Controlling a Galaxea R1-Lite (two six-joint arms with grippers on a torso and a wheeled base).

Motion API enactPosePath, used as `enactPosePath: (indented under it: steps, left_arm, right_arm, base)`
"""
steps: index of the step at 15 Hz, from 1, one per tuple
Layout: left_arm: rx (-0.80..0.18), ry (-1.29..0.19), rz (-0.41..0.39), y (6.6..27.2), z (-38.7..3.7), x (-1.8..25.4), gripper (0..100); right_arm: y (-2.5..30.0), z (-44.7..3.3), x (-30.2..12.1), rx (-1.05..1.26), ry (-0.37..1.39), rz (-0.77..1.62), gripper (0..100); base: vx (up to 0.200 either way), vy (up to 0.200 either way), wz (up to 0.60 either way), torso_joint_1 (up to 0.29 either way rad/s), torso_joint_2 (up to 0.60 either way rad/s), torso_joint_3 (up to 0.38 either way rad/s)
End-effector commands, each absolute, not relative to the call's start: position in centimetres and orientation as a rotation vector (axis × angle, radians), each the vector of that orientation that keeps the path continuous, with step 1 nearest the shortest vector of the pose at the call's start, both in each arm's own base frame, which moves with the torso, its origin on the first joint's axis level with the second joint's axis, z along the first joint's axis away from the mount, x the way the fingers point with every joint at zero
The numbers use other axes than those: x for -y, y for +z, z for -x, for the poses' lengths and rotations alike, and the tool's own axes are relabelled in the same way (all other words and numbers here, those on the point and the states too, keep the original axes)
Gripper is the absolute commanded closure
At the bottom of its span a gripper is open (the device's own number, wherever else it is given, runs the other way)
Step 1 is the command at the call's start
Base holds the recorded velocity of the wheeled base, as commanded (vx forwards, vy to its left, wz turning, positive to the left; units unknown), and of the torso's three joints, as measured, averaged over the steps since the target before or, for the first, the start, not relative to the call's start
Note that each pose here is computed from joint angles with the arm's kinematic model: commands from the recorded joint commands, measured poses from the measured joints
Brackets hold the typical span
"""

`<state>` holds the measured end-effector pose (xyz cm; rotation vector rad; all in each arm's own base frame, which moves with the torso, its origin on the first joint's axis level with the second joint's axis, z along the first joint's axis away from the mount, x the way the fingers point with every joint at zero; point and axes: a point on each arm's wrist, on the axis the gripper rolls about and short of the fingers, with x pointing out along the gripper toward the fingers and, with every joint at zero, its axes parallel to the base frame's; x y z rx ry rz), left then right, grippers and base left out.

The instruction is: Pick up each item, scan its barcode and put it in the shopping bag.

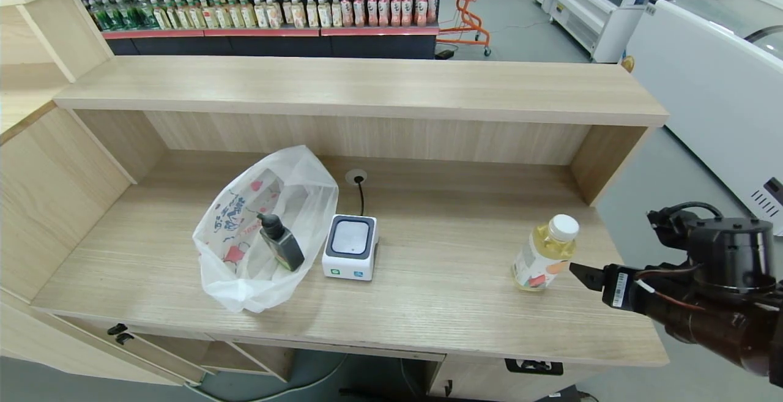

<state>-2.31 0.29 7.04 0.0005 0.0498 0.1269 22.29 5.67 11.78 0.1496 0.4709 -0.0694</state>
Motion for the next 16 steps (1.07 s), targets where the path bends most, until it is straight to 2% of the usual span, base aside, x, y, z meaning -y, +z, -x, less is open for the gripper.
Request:
enactPosePath:
  steps: [1, 16]
  left_arm:
    - [-0.050, 0.129, 0.000, 7.0, 2.3, -0.3, 0]
    - [-0.050, 0.127, 0.000, 7.0, 2.3, -0.3, 0]
  right_arm:
    - [9.8, -23.8, -6.4, -0.512, -0.061, -0.134, 0]
    - [6.7, -28.1, -10.1, -0.350, 0.086, -0.051, 0]
  base:
    - [0.000, 0.000, 0.00, 0.000, 0.00, 0.000]
    - [0.000, 0.000, 0.00, 0.000, 0.00, 0.000]
